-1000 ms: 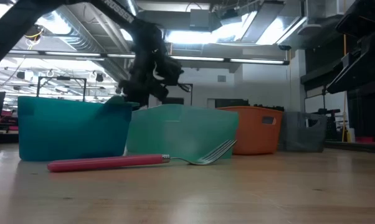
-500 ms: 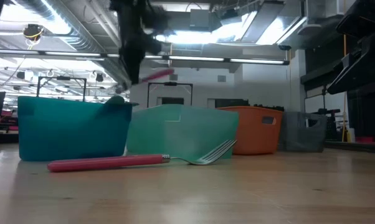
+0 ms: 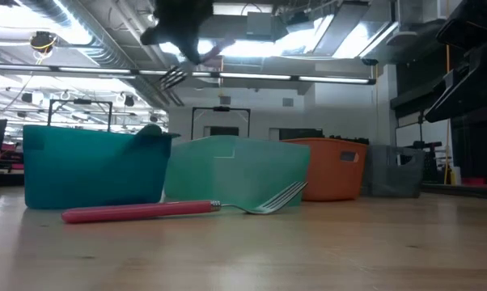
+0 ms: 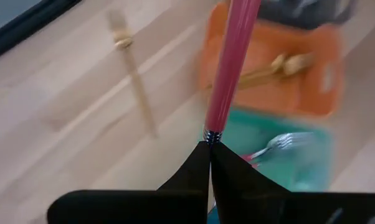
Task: Sort silverware by color (type)
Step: Put the pink fork into the green bin
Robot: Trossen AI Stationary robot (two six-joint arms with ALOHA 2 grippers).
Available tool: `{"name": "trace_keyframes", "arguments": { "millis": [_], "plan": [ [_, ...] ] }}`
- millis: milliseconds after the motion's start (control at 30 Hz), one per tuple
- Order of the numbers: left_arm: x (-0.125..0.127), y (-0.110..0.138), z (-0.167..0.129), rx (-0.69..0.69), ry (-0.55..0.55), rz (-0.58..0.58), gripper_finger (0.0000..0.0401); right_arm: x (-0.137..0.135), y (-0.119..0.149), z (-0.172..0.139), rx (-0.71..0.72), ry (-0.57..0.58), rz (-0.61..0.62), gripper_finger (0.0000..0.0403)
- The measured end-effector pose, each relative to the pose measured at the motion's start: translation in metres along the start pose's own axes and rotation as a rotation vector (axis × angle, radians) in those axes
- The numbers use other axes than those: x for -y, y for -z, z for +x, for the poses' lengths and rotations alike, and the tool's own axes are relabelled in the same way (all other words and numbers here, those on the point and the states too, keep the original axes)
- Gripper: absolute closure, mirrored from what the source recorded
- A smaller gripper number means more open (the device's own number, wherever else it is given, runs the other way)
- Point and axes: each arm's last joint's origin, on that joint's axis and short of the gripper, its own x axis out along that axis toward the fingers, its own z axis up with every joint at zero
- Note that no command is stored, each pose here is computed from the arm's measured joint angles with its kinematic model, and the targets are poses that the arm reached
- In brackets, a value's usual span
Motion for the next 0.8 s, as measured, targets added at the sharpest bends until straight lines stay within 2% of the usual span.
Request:
{"name": "trace_keyframes", "arguments": {
  "millis": [233, 400, 633, 800],
  "plan": [
    [0.063, 0.041, 0.002, 0.285, 0.099, -0.201, 0.0401, 0.001, -0.002, 0.0, 0.043, 0.05, 0.002, 0.0297],
    [0.09, 0.082, 0.018, 0.449, 0.205, -0.393, 0.0401, 0.002, -0.004, 0.0, 0.107, 0.116, 0.004, 0.0297],
    [0.097, 0.139, 0.047, 0.637, 0.353, -0.652, 0.0401, 0.003, -0.007, -0.001, 0.169, 0.172, 0.017, 0.0297],
    [0.093, 0.163, 0.071, 0.716, 0.383, -0.765, 0.0401, 0.003, -0.008, -0.001, 0.175, 0.178, 0.018, 0.0297]
  ]
}}
